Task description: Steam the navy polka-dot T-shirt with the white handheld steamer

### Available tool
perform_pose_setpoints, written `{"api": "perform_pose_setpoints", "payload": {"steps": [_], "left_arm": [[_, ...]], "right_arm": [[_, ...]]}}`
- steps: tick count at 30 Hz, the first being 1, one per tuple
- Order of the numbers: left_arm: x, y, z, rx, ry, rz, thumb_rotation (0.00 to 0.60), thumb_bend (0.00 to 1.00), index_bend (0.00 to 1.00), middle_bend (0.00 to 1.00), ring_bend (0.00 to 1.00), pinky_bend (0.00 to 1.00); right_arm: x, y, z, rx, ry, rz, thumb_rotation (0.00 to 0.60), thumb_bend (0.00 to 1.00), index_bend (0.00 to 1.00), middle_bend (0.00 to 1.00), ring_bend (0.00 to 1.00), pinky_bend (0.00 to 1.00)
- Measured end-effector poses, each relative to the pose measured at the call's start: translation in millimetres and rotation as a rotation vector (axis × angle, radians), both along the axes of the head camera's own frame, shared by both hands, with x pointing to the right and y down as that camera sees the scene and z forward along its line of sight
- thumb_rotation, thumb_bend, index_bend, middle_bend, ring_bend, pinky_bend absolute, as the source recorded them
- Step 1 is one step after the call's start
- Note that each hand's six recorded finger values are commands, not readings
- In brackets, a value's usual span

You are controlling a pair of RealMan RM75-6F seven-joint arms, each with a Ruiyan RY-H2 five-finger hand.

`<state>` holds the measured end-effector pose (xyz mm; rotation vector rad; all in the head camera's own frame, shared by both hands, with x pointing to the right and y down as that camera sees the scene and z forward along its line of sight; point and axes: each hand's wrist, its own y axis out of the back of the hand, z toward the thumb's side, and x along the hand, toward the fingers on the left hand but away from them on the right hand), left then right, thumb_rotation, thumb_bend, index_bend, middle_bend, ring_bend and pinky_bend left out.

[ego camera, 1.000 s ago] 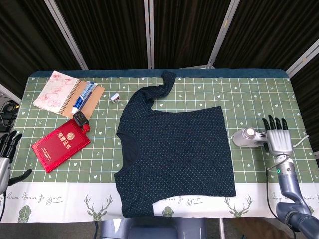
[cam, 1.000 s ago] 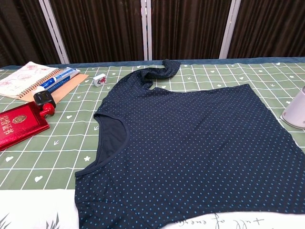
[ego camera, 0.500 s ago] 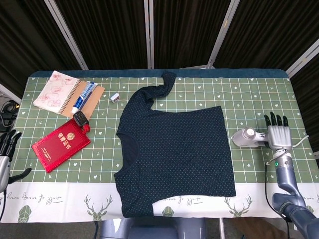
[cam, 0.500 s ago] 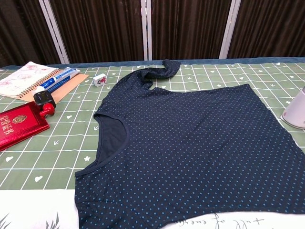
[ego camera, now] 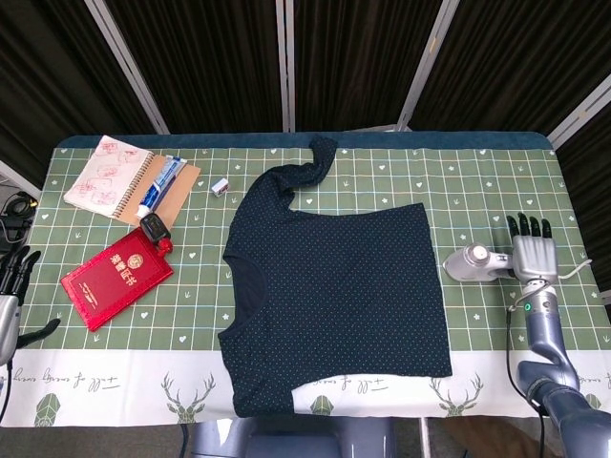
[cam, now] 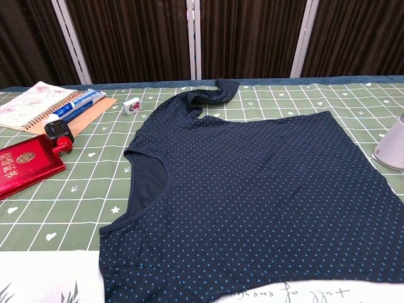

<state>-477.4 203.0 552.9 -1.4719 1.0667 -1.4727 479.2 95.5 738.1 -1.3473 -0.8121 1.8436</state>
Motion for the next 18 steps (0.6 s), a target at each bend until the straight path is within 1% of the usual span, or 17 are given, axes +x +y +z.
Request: {"api": "perform_pose_setpoints", "payload": {"steps": [1, 2, 4, 6, 7, 9, 12, 18], "left_arm": [[0.0, -0.1, 0.3, 0.000, -0.001, 0.000, 0.600, 0.00, 0.00, 0.00, 0.00, 0.00], [-0.1, -0.3, 0.5, -0.001, -0.001, 0.000, 0.600, 0.00, 0.00, 0.00, 0.00, 0.00], [-0.2, -0.5, 1.2, -0.002, -0.001, -0.001, 0.600, 0.00, 0.00, 0.00, 0.00, 0.00], [-0.3, -0.6, 1.7, -0.003, -0.002, 0.000, 0.600, 0.00, 0.00, 0.00, 0.00, 0.00], [-0.3, -0.6, 1.9, -0.004, -0.002, 0.000, 0.600, 0.00, 0.00, 0.00, 0.00, 0.00], [-0.2, -0.6, 2.2, -0.004, -0.003, 0.000, 0.600, 0.00, 0.00, 0.00, 0.00, 0.00], [-0.1, -0.6, 2.4, -0.005, -0.003, 0.001, 0.600, 0.00, 0.00, 0.00, 0.00, 0.00], [0.1, -0.4, 2.9, -0.008, -0.002, 0.001, 0.600, 0.00, 0.00, 0.00, 0.00, 0.00]], "right_arm": [[-0.9, -1.1, 0.1, 0.003, -0.004, -0.003, 0.600, 0.64, 0.34, 0.48, 0.38, 0.41], [-1.8, -1.6, 0.4, 0.004, -0.011, -0.005, 0.600, 0.65, 0.39, 0.52, 0.42, 0.49], [-3.4, -2.7, 0.6, 0.006, -0.025, -0.008, 0.600, 0.69, 0.56, 0.62, 0.51, 0.69], [-4.9, -3.9, -0.3, 0.012, -0.043, -0.015, 0.600, 0.71, 0.67, 0.67, 0.57, 0.80], [-5.6, -4.2, -0.6, 0.015, -0.051, -0.018, 0.600, 0.72, 0.72, 0.68, 0.59, 0.85], [-7.2, -4.3, -1.0, 0.017, -0.073, -0.027, 0.600, 0.72, 0.76, 0.68, 0.62, 0.90], [-8.3, -4.0, -1.6, 0.015, -0.096, -0.038, 0.600, 0.73, 0.77, 0.68, 0.65, 0.94], [-10.4, -4.3, -6.4, 0.032, -0.166, -0.052, 0.600, 0.76, 0.77, 0.67, 0.67, 0.96]]}}
